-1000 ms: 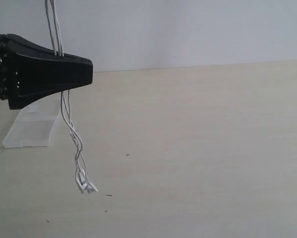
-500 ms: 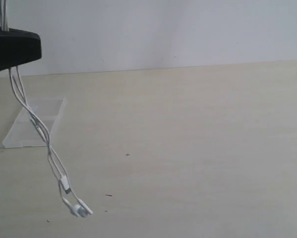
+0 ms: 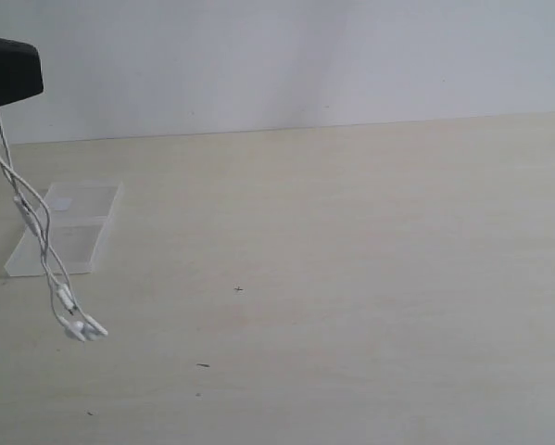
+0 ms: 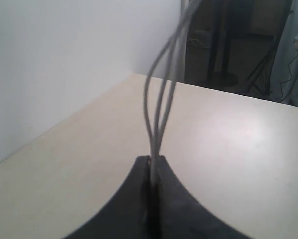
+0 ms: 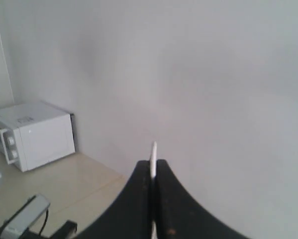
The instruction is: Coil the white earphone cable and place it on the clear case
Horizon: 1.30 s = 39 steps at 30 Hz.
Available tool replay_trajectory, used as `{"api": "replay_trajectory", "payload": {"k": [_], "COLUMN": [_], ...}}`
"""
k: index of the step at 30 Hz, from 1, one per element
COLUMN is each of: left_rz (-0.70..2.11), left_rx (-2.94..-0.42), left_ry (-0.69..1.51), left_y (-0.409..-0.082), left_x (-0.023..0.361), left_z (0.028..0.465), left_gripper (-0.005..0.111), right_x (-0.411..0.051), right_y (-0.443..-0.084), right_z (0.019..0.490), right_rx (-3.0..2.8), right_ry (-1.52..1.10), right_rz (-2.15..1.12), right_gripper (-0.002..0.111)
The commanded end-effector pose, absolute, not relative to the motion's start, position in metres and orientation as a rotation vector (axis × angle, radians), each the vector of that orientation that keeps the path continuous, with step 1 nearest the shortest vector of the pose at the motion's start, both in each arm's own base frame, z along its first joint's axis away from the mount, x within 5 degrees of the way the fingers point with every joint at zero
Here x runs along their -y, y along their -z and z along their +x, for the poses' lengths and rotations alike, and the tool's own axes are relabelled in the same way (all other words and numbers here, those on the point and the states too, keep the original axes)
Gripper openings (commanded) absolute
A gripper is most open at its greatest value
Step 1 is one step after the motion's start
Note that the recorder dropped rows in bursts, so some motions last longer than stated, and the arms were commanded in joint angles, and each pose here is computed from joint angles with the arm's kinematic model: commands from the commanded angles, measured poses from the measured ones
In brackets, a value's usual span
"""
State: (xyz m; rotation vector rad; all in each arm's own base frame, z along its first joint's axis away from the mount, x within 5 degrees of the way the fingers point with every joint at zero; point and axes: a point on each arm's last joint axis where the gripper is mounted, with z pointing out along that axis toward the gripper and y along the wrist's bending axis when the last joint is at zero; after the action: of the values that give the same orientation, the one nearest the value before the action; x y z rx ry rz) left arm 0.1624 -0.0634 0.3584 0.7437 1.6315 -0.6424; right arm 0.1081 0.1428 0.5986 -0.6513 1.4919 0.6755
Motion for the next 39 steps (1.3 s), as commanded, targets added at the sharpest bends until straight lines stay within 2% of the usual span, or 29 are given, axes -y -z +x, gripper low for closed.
{"api": "replay_trajectory", "payload": {"k": [1, 10, 20, 27, 30, 36, 39], "left_rz": [0.701, 0.636, 0.616, 0.601, 0.595, 0.592, 0.591], "left_rx": [-1.637, -1.612, -1.598, -1.599, -1.599, -1.6, -1.6], "left_ry": [0.611, 0.517, 0.486, 0.471, 0.464, 0.462, 0.46], "left_y": [-0.359, -0.366, -0.369, -0.369, -0.369, -0.369, -0.369], "left_x": [0.061, 0.055, 0.053, 0.052, 0.051, 0.051, 0.051], "left_z": [0.164, 0.161, 0.158, 0.159, 0.16, 0.16, 0.16], "left_gripper": [0.0, 0.0, 0.0, 0.0, 0.0, 0.0, 0.0], "right_x": [-0.147, -0.154, -0.208, -0.21, -0.21, -0.208, -0.208], "right_y": [-0.579, -0.544, -0.41, -0.37, -0.361, -0.357, -0.356], "right_z": [0.111, 0.12, 0.14, 0.141, 0.14, 0.139, 0.137], "right_rx": [-1.632, -1.851, -2.109, -2.173, -2.197, -2.222, -2.235], "right_ry": [-0.636, -0.547, -0.591, -0.56, -0.545, -0.534, -0.54], "right_rz": [-0.698, -0.717, -0.849, -0.882, -0.893, -0.899, -0.928], "right_gripper": [0.0, 0.0, 0.0, 0.0, 0.01, 0.048, 0.06]}}
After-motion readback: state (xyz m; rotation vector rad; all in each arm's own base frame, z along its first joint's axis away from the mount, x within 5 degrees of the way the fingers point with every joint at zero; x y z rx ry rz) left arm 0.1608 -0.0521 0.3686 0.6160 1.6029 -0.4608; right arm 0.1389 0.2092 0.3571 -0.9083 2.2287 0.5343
